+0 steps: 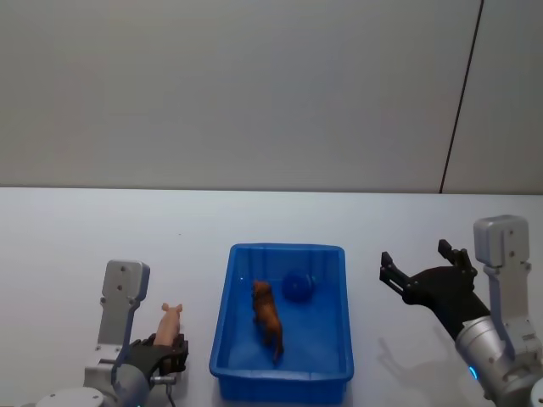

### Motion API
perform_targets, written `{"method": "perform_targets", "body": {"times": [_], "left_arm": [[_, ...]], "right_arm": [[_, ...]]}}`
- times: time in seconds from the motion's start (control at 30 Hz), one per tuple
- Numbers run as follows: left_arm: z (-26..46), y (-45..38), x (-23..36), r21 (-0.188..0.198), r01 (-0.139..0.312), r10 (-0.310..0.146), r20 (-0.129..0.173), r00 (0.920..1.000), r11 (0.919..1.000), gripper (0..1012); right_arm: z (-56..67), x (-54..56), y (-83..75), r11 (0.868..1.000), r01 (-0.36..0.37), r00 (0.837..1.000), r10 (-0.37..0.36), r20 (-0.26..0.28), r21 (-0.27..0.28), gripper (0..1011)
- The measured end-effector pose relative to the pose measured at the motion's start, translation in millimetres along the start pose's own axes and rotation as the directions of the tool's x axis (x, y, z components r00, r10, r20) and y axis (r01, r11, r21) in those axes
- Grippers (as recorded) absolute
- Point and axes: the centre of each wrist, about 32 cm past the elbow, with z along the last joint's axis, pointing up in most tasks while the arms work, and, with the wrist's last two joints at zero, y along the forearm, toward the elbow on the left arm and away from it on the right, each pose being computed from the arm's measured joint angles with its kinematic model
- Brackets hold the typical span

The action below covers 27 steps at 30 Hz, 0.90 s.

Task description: Pick up the two dolls from the table and place them into the box.

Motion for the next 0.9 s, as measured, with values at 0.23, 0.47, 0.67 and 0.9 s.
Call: {"method": "perform_targets", "body": {"times": [0.23,0.47,0.67,0.9], "left_arm": [[4.4,3.5,-0.9,-0.029,-0.007,0.008,0.028,0.9996,0.9996,383],[15.0,11.1,-3.6,-0.092,0.001,0.005,0.07,0.9975,0.9958,383],[27.7,18.3,-5.9,-0.163,0.034,-0.015,0.118,0.9929,0.986,383],[41.8,24.2,-6.9,-0.241,0.108,-0.066,0.178,0.9817,0.9645,383]], "right_arm": [[0.0,0.0,0.0,1.0,0.0,1.0,0.0,0.0,0.0,1001],[0.0,0.0,0.0,1.0,0.0,1.0,0.0,0.0,0.0,1001],[0.0,0.0,0.0,1.0,0.0,1.0,0.0,0.0,0.0,1001],[0.0,0.0,0.0,1.0,0.0,1.0,0.0,0.0,0.0,1001]]}}
